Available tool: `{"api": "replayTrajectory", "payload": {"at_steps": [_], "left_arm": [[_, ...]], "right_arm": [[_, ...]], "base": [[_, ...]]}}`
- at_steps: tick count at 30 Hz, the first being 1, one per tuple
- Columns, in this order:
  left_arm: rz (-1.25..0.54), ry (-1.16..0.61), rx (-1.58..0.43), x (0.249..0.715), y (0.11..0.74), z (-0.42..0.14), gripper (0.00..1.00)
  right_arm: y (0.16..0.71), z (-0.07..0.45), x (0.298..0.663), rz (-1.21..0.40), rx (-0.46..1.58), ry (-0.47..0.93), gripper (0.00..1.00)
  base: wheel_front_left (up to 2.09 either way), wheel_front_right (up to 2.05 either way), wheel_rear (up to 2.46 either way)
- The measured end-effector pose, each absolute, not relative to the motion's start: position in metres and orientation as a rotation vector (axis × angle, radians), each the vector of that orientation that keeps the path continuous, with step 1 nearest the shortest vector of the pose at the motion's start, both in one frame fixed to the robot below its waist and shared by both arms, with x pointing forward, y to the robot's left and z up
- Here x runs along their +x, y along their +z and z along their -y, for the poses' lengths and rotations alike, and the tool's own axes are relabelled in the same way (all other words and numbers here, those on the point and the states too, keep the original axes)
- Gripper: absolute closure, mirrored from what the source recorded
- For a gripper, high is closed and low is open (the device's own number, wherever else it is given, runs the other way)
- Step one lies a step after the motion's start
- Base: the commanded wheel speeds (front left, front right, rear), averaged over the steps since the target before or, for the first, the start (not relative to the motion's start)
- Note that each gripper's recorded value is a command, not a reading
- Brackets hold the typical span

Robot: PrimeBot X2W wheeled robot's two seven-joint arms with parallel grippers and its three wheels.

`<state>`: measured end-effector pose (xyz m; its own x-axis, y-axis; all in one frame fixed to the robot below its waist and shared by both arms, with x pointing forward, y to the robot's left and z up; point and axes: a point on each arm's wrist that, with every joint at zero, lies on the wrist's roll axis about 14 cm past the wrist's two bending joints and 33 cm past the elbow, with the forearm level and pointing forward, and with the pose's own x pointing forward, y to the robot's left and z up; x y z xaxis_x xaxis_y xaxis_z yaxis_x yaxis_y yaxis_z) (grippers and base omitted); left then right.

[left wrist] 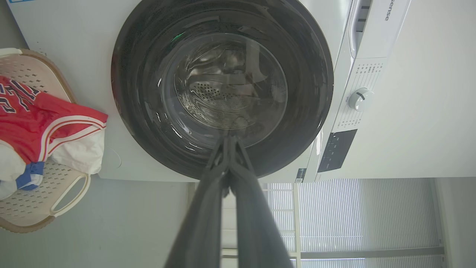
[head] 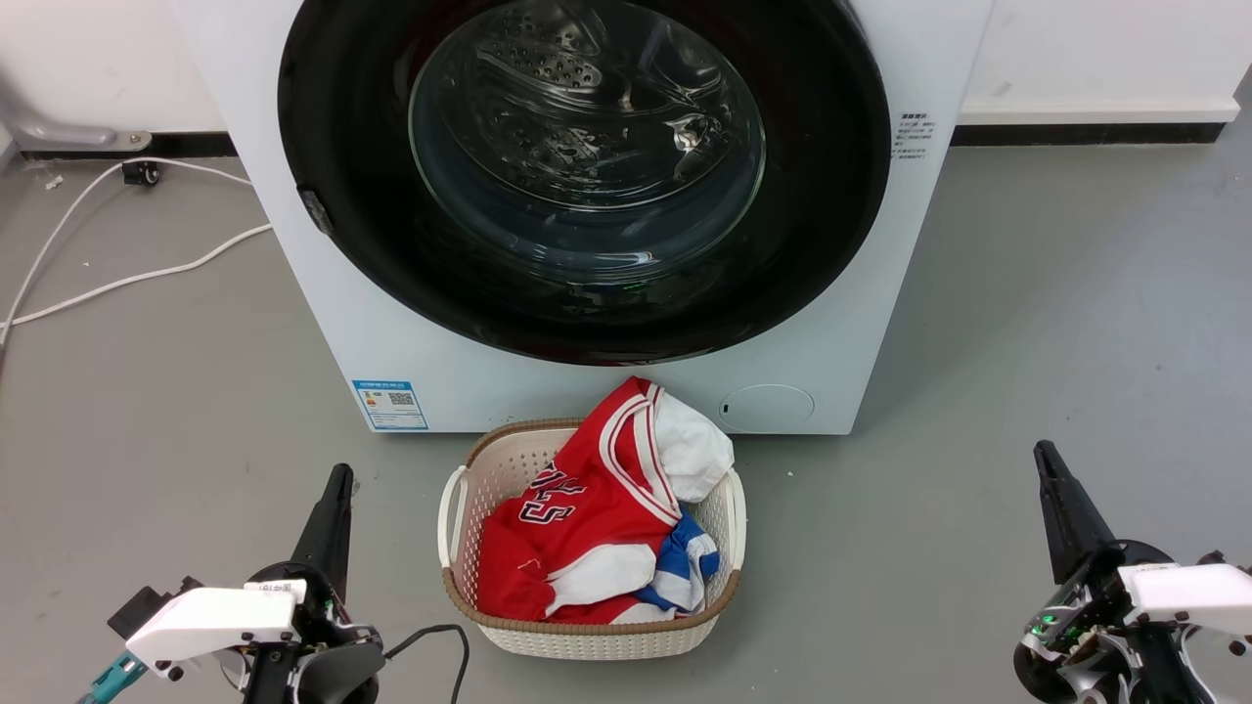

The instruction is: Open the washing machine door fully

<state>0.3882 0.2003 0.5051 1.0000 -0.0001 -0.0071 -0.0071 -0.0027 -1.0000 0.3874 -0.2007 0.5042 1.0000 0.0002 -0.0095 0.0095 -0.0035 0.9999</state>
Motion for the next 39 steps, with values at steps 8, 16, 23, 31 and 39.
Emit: {"api": "replayTrajectory", "payload": {"at_steps": [8, 16, 23, 31, 39], "left_arm": [[-0.006, 0.005, -1.573, 0.388, 0.505, -0.2, 1.0], [-0.006, 0.006, -1.574, 0.388, 0.505, -0.2, 1.0], [-0.006, 0.006, -1.574, 0.388, 0.505, -0.2, 1.0], [-0.066, 0.064, -1.579, 0.377, 0.48, -0.199, 0.0], [-0.043, 0.094, -1.516, 0.375, 0.48, -0.205, 0.0]], "right_arm": [[0.504, 0.201, 0.387, -0.008, 1.574, -0.007, 1.0], [0.504, 0.201, 0.387, -0.007, 1.574, -0.007, 1.0], [0.504, 0.201, 0.387, -0.007, 1.574, -0.007, 1.0], [0.48, 0.201, 0.376, -0.062, 1.579, -0.068, 0.0], [0.478, 0.208, 0.373, -0.04, 1.508, -0.101, 0.0]], "base": [[0.0, 0.0, 0.0], [0.0, 0.0, 0.0], [0.0, 0.0, 0.0], [0.0, 0.0, 0.0], [0.0, 0.0, 0.0]]}}
